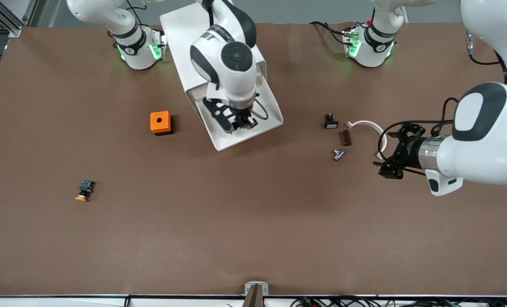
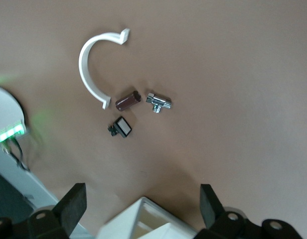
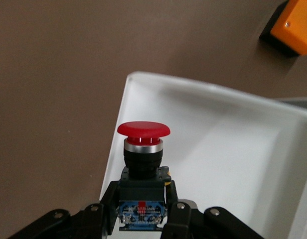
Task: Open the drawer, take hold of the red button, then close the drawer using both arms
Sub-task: 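Lift the red button out and carry it beside the yellow button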
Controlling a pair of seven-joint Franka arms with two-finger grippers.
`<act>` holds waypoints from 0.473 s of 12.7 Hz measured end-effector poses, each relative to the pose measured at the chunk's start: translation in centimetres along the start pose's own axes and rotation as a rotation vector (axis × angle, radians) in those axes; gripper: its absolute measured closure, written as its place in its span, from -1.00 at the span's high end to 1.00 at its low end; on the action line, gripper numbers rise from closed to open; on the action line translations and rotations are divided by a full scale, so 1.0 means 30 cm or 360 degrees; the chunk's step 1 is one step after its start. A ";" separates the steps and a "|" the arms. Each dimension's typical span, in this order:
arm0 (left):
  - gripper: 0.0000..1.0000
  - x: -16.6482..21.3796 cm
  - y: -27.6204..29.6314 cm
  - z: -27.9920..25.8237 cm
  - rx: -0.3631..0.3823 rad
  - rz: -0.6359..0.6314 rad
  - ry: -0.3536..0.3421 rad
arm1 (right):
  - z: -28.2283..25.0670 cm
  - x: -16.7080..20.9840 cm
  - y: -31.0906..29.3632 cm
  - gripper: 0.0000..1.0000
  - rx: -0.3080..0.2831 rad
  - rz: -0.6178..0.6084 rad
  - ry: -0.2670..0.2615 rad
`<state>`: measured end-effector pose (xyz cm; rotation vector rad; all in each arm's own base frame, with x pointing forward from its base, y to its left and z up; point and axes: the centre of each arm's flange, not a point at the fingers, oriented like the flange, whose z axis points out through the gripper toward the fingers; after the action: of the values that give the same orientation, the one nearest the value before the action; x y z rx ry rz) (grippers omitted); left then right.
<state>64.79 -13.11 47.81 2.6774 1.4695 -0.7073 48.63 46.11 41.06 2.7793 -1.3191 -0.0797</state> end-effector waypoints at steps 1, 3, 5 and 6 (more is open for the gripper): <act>1.00 0.009 -0.015 -0.014 -0.0006 0.0111 0.0002 | -0.060 0.119 0.002 -0.17 -0.0004 -0.0066 -0.0011; 1.00 0.026 -0.027 -0.007 0.0006 0.0257 -0.0009 | -0.131 0.395 0.043 -0.17 -0.0007 -0.0262 -0.0035; 1.00 0.014 -0.019 0.016 0.0024 0.0399 -0.0021 | -0.132 0.676 0.102 -0.17 -0.0005 -0.0487 -0.0058; 1.00 -0.003 -0.010 0.024 0.0022 0.0460 -0.0022 | -0.097 0.795 0.137 -0.17 -0.0008 -0.0583 -0.0067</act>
<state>64.25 -13.17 47.27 2.8033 1.0443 -0.7140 60.74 25.15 43.85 2.9928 -0.7982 -0.1584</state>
